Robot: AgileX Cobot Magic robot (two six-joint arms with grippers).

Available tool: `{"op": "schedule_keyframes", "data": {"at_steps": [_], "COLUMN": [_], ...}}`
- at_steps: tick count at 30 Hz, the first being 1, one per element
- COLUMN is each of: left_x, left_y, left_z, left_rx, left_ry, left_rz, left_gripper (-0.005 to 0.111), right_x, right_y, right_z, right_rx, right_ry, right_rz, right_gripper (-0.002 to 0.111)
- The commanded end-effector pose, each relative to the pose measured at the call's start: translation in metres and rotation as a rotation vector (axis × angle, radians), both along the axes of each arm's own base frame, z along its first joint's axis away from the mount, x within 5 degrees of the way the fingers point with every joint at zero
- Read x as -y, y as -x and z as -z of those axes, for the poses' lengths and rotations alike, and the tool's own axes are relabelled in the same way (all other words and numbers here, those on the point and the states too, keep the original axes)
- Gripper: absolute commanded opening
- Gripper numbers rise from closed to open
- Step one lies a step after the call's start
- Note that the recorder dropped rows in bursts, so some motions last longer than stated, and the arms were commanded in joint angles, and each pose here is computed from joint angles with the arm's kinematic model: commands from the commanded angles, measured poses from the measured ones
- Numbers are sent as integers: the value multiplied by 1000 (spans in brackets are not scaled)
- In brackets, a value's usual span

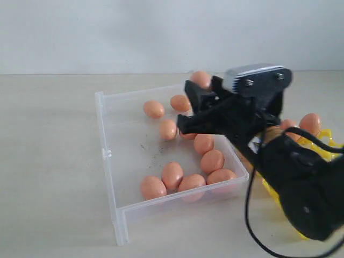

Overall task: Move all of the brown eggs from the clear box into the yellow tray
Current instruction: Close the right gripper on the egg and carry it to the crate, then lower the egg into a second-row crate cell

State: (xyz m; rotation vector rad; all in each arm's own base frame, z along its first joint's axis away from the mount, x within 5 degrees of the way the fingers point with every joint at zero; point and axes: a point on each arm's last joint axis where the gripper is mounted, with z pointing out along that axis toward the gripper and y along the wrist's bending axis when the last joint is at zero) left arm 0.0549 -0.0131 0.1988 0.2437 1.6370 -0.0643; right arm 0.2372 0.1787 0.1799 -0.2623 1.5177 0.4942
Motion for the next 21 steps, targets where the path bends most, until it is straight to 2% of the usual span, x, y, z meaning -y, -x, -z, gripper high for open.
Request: {"op": "schedule_keyframes", "data": {"at_steps": [1,5,9,15,21], "left_x": [0,0,0,0,0], "left_y": [0,0,0,0,0], "left_z": [0,0,0,0,0], "left_rx": [4,4,4,4,4], "left_ry": [15,15,15,15,15], "left_rz": [3,3,3,3,3], "left_gripper": [78,78,78,78,78], "right_x": [44,82,103,114,124], "right_y": [30,55,77,83,82], "right_z": [2,11,22,28,29], "right_rx": [-45,-137,-191,-231,-262], "right_ry": [27,-36,-5,-3,-79], "right_rz": [105,199,223,294,414], "right_gripper": [0,0,0,0,0]}}
